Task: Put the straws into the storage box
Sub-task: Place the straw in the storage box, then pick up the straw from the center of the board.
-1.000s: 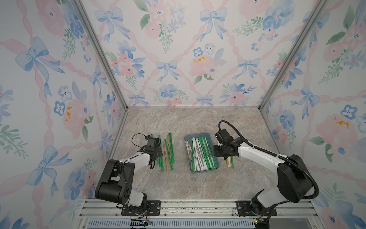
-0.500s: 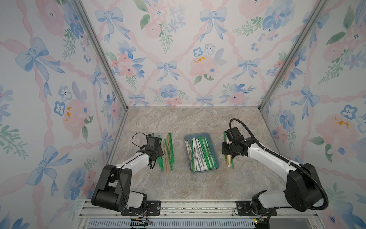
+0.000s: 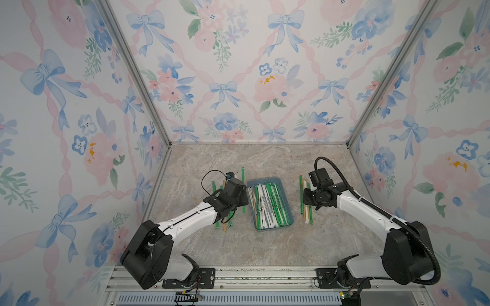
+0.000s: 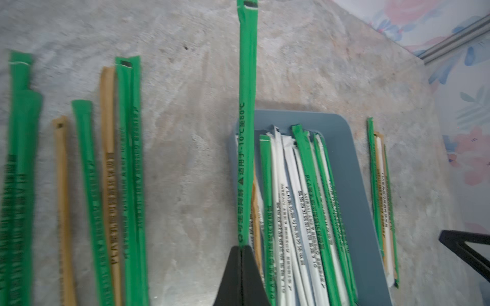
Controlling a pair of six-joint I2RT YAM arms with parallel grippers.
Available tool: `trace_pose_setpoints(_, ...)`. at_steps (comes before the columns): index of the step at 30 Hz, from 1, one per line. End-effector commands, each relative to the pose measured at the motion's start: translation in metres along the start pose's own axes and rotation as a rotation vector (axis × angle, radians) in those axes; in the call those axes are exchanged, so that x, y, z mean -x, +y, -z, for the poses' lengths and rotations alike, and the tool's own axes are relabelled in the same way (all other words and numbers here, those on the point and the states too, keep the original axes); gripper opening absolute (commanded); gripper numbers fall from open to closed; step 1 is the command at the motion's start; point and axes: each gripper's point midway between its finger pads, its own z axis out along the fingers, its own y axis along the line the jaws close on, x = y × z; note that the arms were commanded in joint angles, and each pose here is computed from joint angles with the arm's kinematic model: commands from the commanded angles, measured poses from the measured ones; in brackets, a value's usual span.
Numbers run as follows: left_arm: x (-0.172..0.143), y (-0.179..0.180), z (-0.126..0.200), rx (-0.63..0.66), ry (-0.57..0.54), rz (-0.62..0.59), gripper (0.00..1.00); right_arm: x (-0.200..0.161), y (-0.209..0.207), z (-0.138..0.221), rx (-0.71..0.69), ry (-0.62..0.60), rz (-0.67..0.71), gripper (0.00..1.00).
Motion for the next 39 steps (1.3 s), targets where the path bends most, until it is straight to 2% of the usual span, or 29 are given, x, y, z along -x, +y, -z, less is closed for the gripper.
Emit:
trace_pose_setpoints(1, -0.009, -0.028, -0.006, -0.069, 0.012, 0.075, 0.01, -0.01, -0.011, -0.001, -0.023, 0.031, 0.008, 0.33)
trace_pose_setpoints(4, -0.025, -0.047, -0.013, -0.114, 0.039, 0.079, 0.01, -0.01, -0.014, -0.002, -0.026, 0.032, 0.0, 0.33)
trace_pose_setpoints(9, -0.055, -0.06, -0.029, -0.12, 0.111, 0.055, 0.01, -0.008, -0.018, -0.001, -0.026, 0.028, -0.01, 0.33)
trace_pose_setpoints(14, -0.058, -0.065, -0.028, -0.122, 0.108, 0.045, 0.06, -0.009, -0.021, 0.0, -0.028, 0.026, -0.017, 0.33)
trace_pose_setpoints(15, -0.059, -0.067, -0.028, -0.125, 0.11, 0.039, 0.1, -0.01, -0.021, 0.0, -0.029, 0.029, -0.016, 0.33)
trace_pose_setpoints(18, -0.06, -0.072, -0.027, -0.136, 0.111, 0.025, 0.31, -0.01, -0.022, -0.001, -0.031, 0.032, -0.021, 0.33)
trace_pose_setpoints(21, -0.055, -0.079, -0.023, -0.142, 0.084, 0.014, 0.45, -0.01, -0.022, -0.001, -0.03, 0.029, -0.028, 0.34)
trace_pose_setpoints(27, -0.033, -0.086, -0.011, -0.147, 0.001, -0.035, 0.62, -0.004, -0.014, -0.003, -0.02, 0.024, -0.007, 0.33)
trace_pose_setpoints(33, -0.017, -0.077, 0.0, -0.125, -0.068, -0.07, 0.94, 0.002, 0.01, -0.019, -0.007, 0.039, 0.049, 0.33)
trace_pose_setpoints(34, -0.017, -0.074, 0.002, -0.12, -0.073, -0.069, 0.98, 0.002, 0.012, -0.023, -0.008, 0.046, 0.055, 0.32)
trace_pose_setpoints(39, -0.01, -0.052, 0.009, -0.087, -0.105, -0.042, 0.98, 0.003, 0.009, -0.038, -0.045, 0.072, 0.072, 0.31)
